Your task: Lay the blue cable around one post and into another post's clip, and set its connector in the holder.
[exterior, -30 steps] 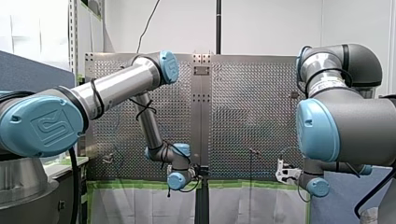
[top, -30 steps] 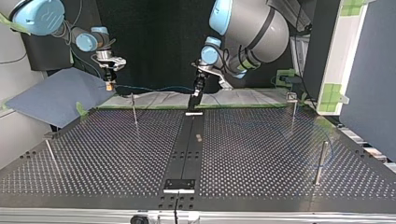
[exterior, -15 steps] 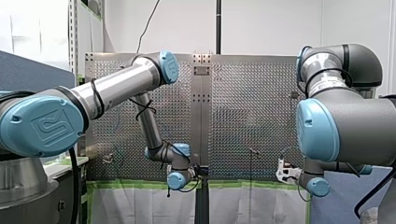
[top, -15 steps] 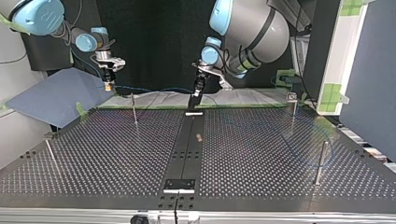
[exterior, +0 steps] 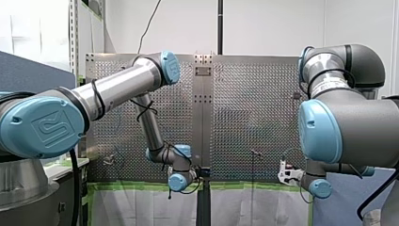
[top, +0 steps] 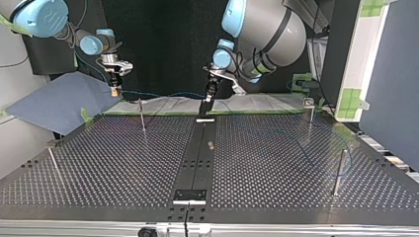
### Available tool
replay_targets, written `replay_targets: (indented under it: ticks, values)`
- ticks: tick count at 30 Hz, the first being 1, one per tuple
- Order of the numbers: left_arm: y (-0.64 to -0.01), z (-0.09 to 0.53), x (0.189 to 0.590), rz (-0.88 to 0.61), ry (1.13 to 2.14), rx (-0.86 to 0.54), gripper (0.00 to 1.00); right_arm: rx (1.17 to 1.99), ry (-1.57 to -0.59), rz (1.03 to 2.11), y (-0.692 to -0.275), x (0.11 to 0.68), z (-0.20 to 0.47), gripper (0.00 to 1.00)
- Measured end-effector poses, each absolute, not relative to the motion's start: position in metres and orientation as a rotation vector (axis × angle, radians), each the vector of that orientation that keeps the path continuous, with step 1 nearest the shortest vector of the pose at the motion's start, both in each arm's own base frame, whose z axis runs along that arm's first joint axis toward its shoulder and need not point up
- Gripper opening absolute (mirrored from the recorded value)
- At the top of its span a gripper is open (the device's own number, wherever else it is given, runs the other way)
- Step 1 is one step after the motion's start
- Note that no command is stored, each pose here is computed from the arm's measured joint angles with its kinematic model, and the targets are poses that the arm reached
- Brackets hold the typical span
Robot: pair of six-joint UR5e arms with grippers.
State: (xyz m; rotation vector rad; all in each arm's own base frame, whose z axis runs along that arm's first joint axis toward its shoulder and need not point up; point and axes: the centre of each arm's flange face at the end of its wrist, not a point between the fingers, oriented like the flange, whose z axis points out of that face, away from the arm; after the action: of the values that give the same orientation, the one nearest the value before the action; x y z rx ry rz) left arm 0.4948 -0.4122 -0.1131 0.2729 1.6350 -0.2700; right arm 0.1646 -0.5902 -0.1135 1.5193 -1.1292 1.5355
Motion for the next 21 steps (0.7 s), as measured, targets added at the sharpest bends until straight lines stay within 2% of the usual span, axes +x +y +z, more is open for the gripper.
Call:
replay_targets:
  ticks: [2,7,10,11,21]
  values:
    - [-0.4119,-0.1134,0.4947,-0.269,1.637,0.273,0.07,1.519,-1.129,1.535,-0.5904,0.1644,-0.1135,0.0]
    - [-0.4107,-0.1138,0.495,-0.266,1.642,0.273,0.07,1.518,-1.129,1.535,-0.5908,0.1639,-0.1134,0.0]
    - [-0.4107,-0.1138,0.4952,-0.262,1.641,0.28,0.04,1.517,-1.129,1.535,-0.5912,0.1638,-0.1132,0.0]
    - [-0.4107,-0.1137,0.4952,-0.26,1.64,0.283,0.0,1.517,-1.129,1.535,-0.5912,0.1637,-0.1132,0.0]
    - [-0.4164,-0.114,0.4916,-0.267,1.634,0.323,0.0,1.515,-1.126,1.528,-0.5922,0.1608,-0.1131,0.0]
